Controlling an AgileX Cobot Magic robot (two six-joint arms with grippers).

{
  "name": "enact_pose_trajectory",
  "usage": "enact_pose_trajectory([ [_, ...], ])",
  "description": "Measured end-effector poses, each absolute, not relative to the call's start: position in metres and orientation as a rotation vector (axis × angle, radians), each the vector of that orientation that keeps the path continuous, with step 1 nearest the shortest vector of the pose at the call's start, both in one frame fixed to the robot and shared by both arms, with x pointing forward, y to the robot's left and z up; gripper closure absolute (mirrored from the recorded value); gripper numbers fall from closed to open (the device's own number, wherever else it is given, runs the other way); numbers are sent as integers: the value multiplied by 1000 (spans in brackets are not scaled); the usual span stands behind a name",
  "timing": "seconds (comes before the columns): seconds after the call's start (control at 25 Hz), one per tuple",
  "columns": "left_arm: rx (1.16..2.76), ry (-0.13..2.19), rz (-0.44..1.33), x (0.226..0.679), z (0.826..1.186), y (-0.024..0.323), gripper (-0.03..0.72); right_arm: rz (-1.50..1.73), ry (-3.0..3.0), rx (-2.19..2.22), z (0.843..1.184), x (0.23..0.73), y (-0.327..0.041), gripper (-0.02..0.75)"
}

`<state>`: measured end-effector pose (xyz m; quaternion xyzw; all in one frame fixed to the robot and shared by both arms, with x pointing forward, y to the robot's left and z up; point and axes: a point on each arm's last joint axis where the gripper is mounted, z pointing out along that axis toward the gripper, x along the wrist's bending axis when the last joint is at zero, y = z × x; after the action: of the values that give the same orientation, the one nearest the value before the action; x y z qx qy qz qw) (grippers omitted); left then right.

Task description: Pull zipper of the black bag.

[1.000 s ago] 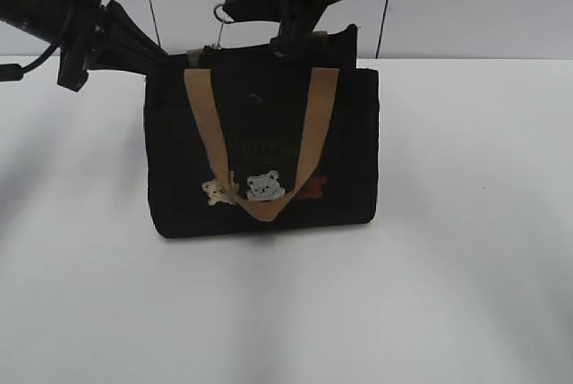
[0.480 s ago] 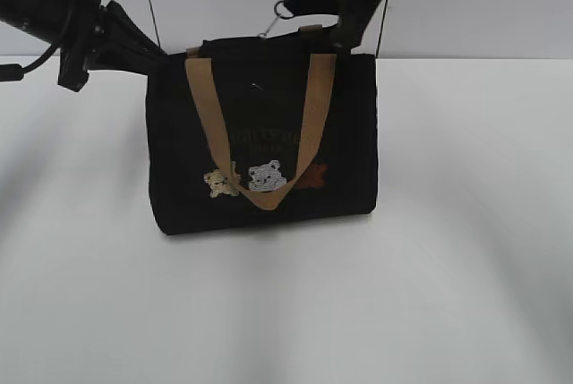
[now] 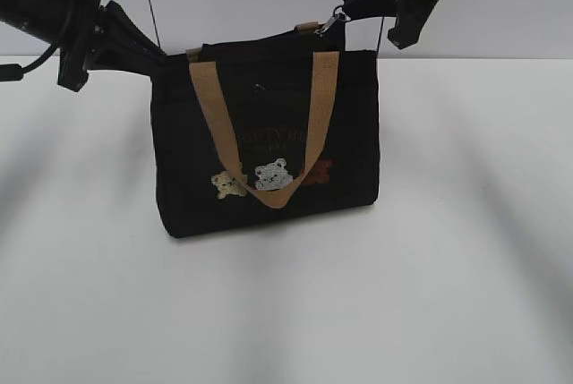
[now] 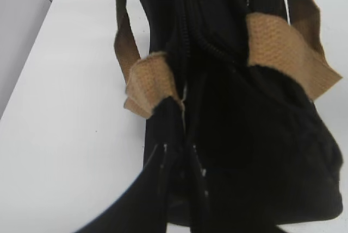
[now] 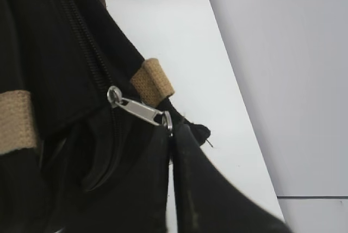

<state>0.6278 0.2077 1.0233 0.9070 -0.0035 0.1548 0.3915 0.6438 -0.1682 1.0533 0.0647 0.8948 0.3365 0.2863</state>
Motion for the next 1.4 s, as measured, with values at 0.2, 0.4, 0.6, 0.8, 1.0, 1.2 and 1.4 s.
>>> enact_pose_trajectory([
  [0.2,2299,-2,392,628,1024,207,643,913,2407,166,1054,642,-167,749],
  [0.4,2250,180,329,629,1027,207,457,946,2384,157,1069,635,-168,440],
  [0.6,2194,418,356,624,1054,211,207,992,2318,205,1101,620,-171,249],
  [0.8,2098,781,558,600,1116,229,176,1100,2211,363,1150,591,-178,244],
  [1.0,2053,1216,737,561,1158,261,174,1138,2178,679,1187,554,-193,243],
  [1.2,2057,1536,771,516,1178,283,174,814,2261,1024,1185,526,-221,243],
  [1.4,2093,1699,680,485,1183,289,174,514,2257,1400,1177,505,-243,243],
])
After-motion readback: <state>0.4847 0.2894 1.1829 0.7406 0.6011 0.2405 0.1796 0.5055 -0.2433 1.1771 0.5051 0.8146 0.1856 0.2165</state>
